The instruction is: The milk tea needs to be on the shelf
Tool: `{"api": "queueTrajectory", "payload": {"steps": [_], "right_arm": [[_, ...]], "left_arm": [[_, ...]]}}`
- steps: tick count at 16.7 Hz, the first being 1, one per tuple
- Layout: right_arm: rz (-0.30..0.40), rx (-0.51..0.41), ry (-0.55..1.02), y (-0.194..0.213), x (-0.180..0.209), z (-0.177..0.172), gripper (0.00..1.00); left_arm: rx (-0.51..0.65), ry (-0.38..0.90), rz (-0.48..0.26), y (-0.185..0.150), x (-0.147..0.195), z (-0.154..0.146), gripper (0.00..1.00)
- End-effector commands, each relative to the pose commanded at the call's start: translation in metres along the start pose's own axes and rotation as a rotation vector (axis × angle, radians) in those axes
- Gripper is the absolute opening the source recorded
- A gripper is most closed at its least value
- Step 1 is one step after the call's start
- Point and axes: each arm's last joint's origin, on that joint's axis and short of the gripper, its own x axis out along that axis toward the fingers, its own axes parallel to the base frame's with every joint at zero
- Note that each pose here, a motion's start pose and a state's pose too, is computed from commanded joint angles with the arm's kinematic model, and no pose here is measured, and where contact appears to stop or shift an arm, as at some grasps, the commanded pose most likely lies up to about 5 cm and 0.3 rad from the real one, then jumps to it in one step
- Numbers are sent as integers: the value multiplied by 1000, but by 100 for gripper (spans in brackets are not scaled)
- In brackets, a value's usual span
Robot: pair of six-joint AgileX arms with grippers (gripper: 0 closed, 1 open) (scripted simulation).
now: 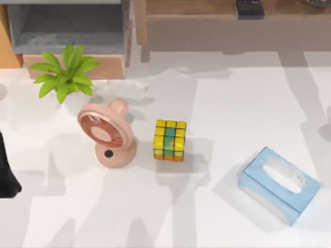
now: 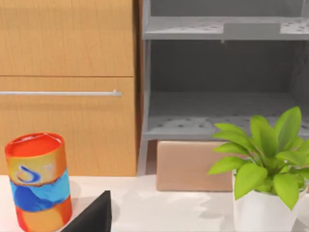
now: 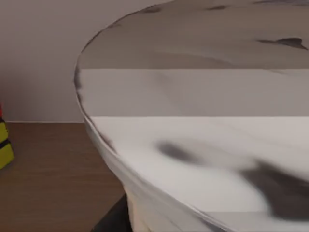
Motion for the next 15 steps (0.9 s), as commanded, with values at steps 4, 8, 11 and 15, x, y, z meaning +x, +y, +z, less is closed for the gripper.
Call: {"api": "queueTrajectory", "payload": {"steps": [4,8,11,15], "right_arm": [[0,0,0,0,0,0,60],[0,0,0,0,0,0,90],[0,0,0,0,0,0,100],[0,0,0,0,0,0,100]], "left_arm": [[0,0,0,0,0,0,100],[0,0,0,0,0,0,100],[0,0,0,0,0,0,100],[0,0,0,0,0,0,100]]}}
